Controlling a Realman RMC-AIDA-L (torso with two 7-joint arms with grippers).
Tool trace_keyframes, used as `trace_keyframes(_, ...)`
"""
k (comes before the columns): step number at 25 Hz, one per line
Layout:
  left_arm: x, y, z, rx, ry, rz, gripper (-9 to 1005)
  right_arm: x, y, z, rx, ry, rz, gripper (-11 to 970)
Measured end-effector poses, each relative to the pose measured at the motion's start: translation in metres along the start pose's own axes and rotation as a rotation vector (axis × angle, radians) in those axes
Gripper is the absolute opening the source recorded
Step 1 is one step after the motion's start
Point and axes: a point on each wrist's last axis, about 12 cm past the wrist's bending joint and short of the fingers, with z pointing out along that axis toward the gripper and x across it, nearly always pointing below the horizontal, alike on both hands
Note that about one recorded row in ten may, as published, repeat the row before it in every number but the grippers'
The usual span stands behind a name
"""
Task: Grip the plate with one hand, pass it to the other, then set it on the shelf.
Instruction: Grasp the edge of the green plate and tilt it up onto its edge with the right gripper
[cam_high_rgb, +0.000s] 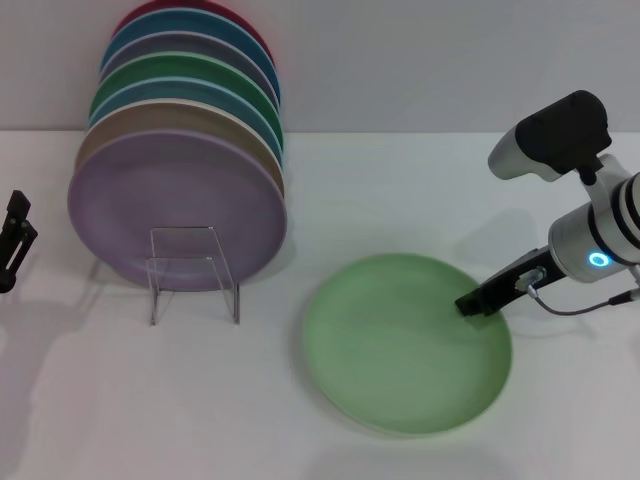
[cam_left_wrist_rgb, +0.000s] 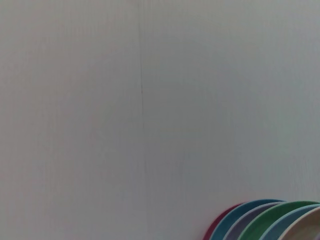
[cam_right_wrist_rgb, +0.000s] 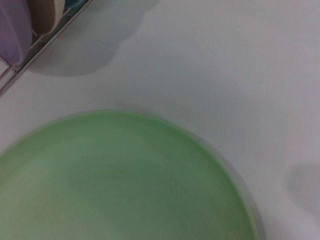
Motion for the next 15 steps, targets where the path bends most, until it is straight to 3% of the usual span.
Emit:
trace_keyframes(3,0.0,0.0001,0.0,0.0,0.0,0.0,833,-0.0014,0.0002,-0.0008,0.003,-0.005,-0.003,375)
trace_keyframes(6,-0.0001,0.0,0.0003,0.0,-0.001,0.0,833,-0.002,0.0011,-0.0006,0.004,-0.004,-0.009,150)
trace_keyframes(15,-0.0005,0.0002,0.0006,-0.002,-0.005,0.0,830,-0.0041,0.002,-0.0078,0.014,-0.053,-0.022,91)
